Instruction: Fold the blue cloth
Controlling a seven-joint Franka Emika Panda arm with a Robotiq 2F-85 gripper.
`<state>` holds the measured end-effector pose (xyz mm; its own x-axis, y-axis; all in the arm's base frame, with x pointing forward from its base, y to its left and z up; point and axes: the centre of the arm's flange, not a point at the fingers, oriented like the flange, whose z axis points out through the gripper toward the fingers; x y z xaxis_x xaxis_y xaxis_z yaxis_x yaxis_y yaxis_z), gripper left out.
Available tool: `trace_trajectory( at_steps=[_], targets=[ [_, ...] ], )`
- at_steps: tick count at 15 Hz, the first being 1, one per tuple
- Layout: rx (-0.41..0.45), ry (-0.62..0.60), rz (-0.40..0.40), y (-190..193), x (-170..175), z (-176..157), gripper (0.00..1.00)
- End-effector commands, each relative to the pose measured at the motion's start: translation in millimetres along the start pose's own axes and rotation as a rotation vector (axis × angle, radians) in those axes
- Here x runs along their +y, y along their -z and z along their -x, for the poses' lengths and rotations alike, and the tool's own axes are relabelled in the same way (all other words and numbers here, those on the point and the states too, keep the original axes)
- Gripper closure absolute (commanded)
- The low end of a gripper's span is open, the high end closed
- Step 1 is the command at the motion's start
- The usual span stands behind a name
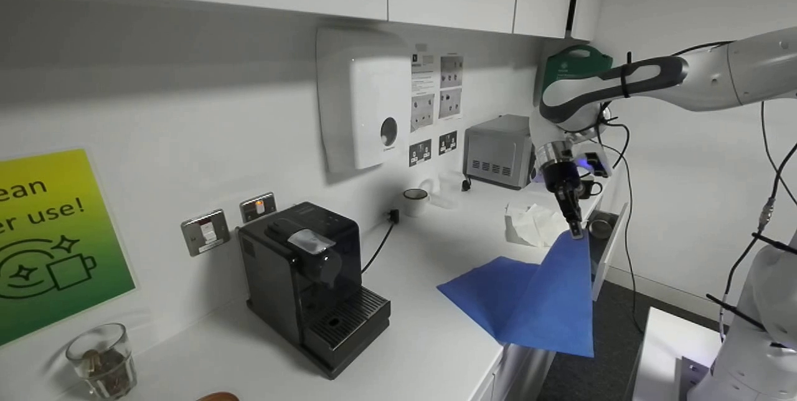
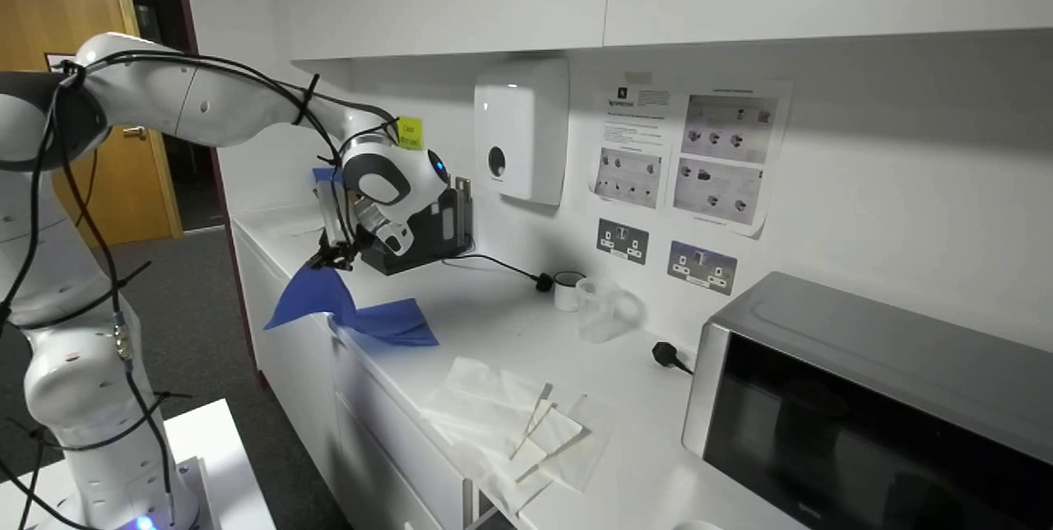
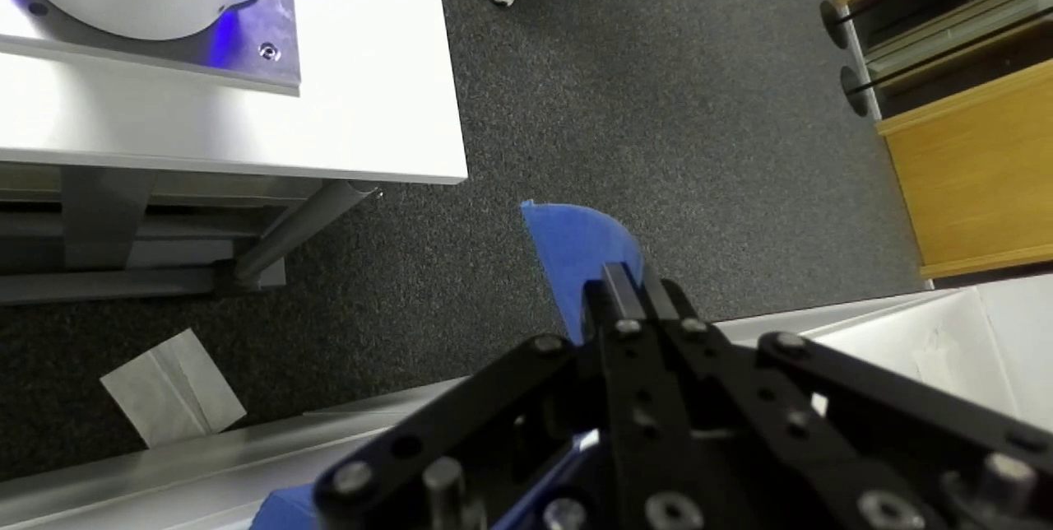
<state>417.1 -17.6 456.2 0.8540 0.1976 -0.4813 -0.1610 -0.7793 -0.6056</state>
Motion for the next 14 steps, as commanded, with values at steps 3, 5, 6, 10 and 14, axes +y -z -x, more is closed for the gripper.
trace_trajectory(
  at_steps=[3, 5, 6, 10, 14],
  targets=[
    [-0.105, -0.079, -0.106, 18.8, -7.1, -8.9, 1.0],
    [-0.149, -0.098, -0.143, 24.1, -6.6, -12.2, 1.0],
    [-0.166, -0.111, -0.156, 26.5, -6.6, -13.9, 1.0],
    [-0.203, -0.142, -0.191, 33.8, -5.6, -19.8, 1.0],
    [-0.208, -0.169, -0.21, 39.2, -6.7, -24.8, 1.0]
  ],
)
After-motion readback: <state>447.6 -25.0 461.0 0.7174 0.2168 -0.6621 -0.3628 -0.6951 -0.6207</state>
